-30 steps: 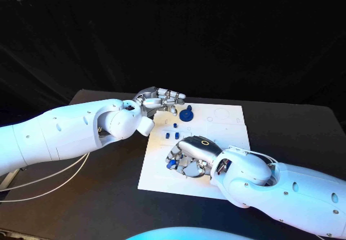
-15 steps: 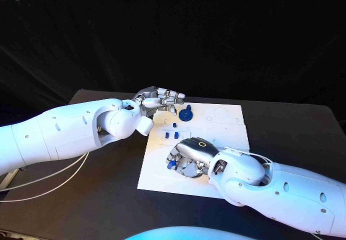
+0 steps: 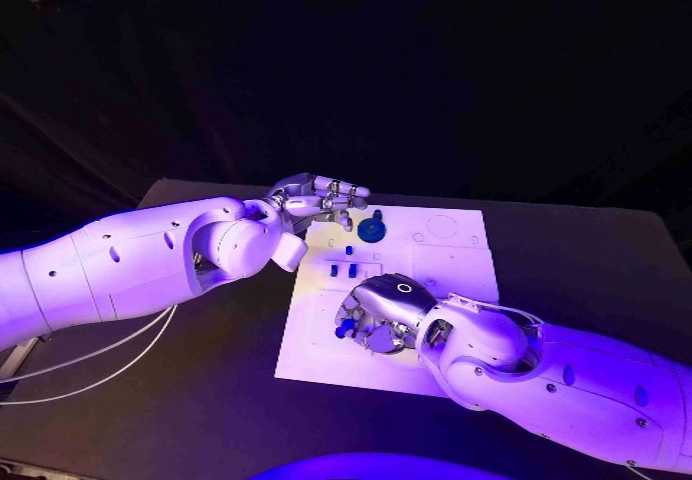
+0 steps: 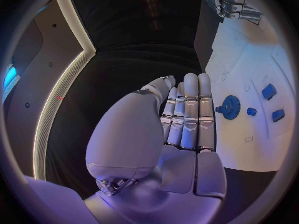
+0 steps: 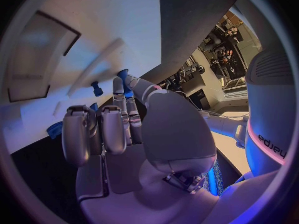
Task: Assemble the parts on the task board
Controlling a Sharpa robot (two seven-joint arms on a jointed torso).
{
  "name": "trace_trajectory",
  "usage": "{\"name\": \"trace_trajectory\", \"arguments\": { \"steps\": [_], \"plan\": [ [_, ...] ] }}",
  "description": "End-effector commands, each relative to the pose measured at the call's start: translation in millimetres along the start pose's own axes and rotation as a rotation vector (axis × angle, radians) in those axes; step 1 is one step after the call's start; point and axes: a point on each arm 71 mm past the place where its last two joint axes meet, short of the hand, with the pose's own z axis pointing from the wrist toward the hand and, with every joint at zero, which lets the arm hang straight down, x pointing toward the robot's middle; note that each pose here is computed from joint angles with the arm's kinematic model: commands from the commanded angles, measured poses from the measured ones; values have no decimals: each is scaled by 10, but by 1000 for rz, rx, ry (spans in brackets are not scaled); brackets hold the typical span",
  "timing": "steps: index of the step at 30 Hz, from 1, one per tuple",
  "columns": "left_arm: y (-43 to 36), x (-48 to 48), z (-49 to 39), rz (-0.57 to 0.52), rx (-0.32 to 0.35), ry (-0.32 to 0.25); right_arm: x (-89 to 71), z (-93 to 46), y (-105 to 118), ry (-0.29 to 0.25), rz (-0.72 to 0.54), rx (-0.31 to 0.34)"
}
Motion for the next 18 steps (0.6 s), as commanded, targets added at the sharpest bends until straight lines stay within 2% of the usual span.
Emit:
{"name": "trace_trajectory", "arguments": {
  "steps": [1,12,18],
  "plan": [
    [-10,27,2,0,5,22,31,2,-27,24,-41,23],
    [-10,28,-1,0,4,23,79,50,60,68,-33,-7],
    [-9,28,-3,1,2,25,85,58,70,60,-28,-7]
  ]
}}
